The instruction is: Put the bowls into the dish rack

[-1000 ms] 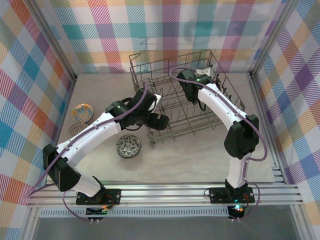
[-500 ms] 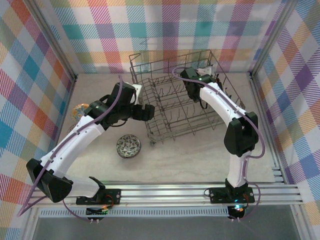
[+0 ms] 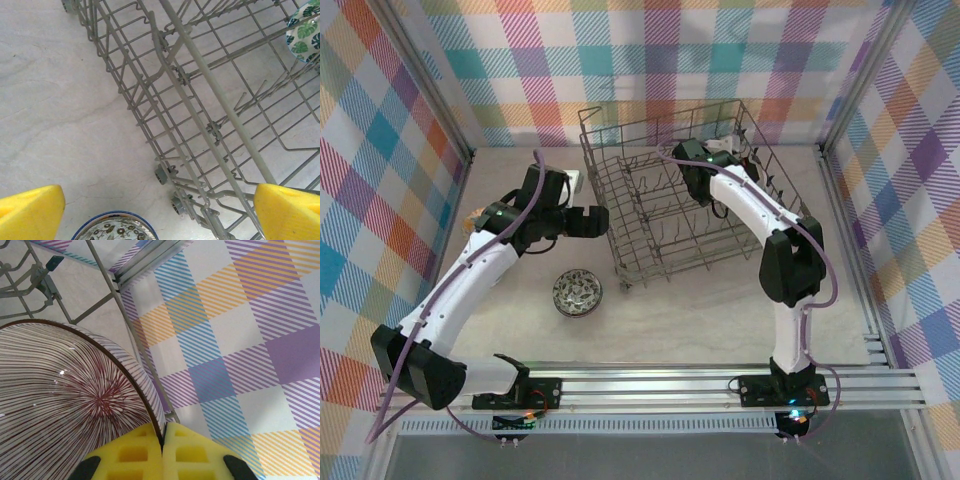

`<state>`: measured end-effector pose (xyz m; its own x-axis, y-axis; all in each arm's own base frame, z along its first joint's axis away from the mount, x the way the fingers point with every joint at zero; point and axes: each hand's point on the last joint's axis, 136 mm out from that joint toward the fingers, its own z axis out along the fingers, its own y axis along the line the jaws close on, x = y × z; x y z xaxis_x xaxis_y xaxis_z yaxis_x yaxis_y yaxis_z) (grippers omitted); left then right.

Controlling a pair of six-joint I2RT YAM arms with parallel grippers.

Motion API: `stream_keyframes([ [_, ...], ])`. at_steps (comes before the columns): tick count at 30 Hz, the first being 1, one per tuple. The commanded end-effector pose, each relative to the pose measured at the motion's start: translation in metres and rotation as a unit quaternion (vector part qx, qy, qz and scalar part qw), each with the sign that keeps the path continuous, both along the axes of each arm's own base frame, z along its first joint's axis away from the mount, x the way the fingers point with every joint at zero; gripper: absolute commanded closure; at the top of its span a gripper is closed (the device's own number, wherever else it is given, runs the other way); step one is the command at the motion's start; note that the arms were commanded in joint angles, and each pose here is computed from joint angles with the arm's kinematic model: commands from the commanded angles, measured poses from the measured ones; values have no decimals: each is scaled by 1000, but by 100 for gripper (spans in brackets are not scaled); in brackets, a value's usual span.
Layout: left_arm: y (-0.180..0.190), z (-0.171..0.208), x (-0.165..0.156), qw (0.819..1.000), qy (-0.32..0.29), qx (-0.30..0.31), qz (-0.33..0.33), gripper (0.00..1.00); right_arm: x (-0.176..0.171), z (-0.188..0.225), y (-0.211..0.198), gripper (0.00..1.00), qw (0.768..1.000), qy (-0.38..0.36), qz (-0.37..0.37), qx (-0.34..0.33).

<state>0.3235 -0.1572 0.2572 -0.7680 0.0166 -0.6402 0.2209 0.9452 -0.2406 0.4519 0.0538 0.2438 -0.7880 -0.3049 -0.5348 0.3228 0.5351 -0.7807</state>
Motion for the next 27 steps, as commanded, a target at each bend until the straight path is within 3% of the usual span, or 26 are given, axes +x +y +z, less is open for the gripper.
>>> stream_keyframes([
  [1,3,7,-2,1000,-14,-14,-4,3,-2,6,3,100,1000,-9,-6,-18],
  [15,4,-1,-1,1000,-7,-17,-7,3,-21,36,12,100,993,-30,-29,-109],
  [27,10,-3,-4,1000,-6,-18,-3,3,-10,3,22,100,991,-7,-23,-128],
])
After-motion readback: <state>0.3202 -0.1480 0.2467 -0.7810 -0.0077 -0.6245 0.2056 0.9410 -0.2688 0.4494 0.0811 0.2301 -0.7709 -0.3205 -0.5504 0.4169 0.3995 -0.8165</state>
